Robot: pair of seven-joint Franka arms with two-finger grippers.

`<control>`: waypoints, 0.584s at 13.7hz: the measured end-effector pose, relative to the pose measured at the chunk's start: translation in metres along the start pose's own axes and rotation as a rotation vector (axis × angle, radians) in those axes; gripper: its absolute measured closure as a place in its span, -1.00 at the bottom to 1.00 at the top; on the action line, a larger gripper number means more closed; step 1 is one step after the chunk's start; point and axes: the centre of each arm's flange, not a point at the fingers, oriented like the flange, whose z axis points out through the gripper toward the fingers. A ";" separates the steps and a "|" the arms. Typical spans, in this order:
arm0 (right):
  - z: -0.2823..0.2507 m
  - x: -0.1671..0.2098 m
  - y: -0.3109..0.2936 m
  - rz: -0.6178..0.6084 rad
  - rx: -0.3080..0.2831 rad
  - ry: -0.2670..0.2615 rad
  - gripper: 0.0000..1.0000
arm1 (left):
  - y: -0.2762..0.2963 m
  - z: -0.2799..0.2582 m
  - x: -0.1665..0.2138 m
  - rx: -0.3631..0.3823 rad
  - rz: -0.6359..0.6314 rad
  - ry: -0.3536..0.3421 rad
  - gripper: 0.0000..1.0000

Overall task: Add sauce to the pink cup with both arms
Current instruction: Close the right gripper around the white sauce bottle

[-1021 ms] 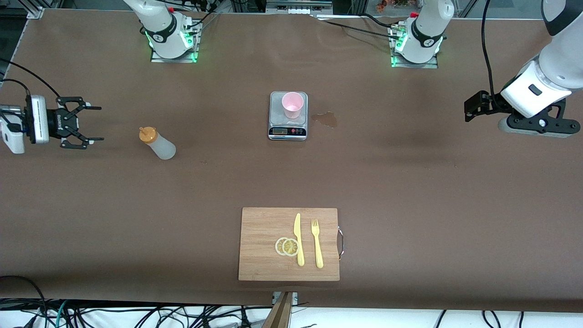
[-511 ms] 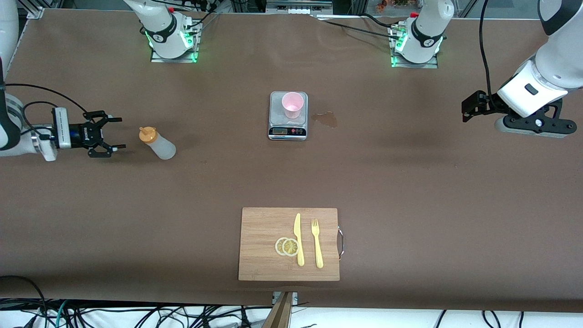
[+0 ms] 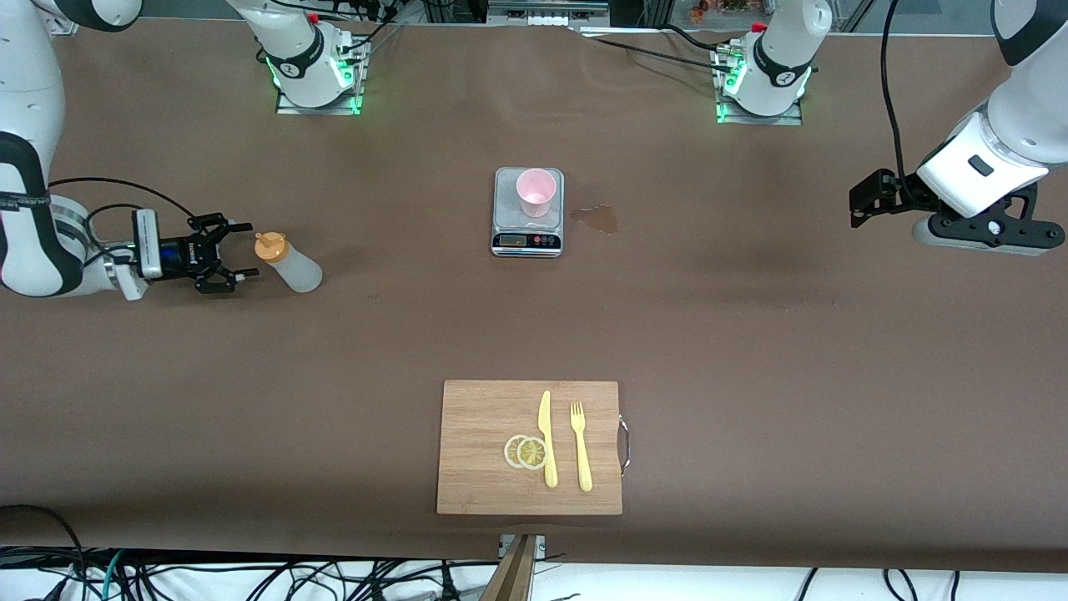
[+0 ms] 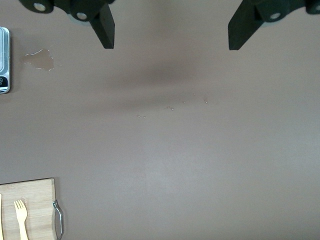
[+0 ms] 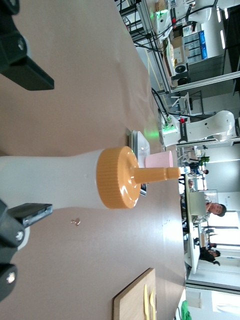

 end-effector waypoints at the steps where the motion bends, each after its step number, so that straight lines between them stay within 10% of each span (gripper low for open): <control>1: 0.007 -0.003 0.004 -0.003 0.005 0.013 -1.00 | -0.001 0.000 0.000 0.000 -0.003 0.001 -1.00; 8: 0.046 -0.017 0.026 -0.022 0.002 0.091 -1.00 | -0.013 -0.001 0.000 -0.001 -0.023 0.003 -1.00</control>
